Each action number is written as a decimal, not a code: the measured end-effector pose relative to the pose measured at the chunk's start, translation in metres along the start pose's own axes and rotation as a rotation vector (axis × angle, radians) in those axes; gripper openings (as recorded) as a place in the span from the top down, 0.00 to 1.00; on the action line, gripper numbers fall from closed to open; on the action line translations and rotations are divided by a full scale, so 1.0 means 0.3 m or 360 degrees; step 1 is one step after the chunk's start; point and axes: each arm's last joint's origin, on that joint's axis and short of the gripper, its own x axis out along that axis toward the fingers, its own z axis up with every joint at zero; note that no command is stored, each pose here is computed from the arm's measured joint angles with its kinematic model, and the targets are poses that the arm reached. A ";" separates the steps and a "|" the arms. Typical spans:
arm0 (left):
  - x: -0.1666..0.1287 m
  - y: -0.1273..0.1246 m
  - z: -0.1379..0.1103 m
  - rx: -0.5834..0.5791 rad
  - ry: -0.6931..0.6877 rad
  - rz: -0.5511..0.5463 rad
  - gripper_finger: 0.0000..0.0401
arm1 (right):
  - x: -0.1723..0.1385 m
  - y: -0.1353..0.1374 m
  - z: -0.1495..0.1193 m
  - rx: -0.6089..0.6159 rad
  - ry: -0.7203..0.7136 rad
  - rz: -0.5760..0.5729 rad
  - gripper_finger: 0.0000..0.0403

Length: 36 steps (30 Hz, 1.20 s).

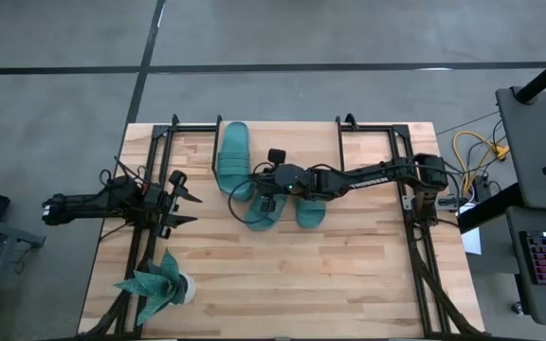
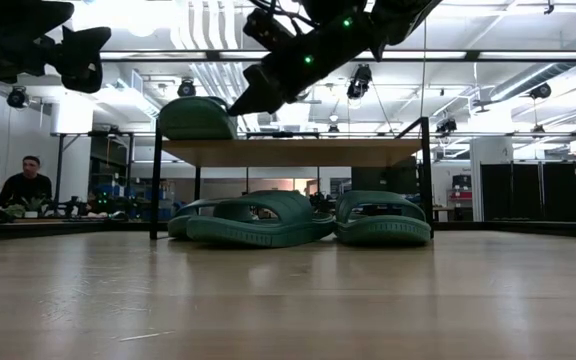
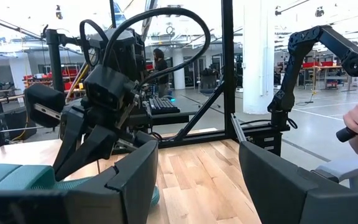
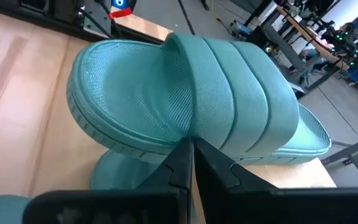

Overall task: Pick and place slides into the shelf
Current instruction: Put the blue slipper on the shelf

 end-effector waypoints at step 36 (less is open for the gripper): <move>0.000 0.000 -0.001 0.0000 0.0001 -0.0001 0.47 | 0.112 -0.109 -0.098 0.0012 0.0006 -0.0156 0.98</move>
